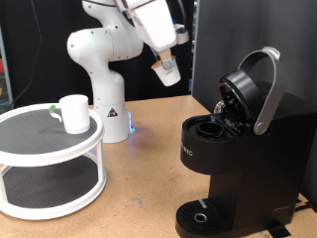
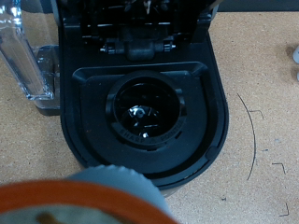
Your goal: Make a cup of coffee with the keurig machine
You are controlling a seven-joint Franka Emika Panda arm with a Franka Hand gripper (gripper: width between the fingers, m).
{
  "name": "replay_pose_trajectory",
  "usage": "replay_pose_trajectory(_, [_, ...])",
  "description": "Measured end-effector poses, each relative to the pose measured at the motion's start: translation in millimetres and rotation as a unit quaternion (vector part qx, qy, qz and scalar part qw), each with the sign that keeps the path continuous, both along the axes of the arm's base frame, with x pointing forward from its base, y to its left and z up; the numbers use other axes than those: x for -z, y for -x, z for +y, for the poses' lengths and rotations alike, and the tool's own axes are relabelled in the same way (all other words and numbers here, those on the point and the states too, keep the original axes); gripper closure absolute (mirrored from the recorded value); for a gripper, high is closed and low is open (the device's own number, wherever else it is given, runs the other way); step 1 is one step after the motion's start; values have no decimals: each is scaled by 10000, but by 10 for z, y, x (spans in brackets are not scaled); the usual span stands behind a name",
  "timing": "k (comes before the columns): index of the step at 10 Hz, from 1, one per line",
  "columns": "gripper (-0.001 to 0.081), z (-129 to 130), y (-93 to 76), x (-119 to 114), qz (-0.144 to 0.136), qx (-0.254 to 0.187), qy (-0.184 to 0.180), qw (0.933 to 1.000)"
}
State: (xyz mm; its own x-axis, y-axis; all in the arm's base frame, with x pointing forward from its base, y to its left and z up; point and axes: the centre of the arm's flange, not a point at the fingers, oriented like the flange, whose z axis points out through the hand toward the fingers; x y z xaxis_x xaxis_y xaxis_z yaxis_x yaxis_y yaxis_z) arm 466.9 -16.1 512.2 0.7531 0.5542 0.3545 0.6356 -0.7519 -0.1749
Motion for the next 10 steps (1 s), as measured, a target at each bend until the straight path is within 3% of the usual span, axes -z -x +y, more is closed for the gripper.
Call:
replay_pose_trajectory(4, [371, 78, -289, 50, 155, -61, 116, 9998])
replay_pose_trajectory(10, [371, 230, -336, 191, 277, -112, 174, 9994])
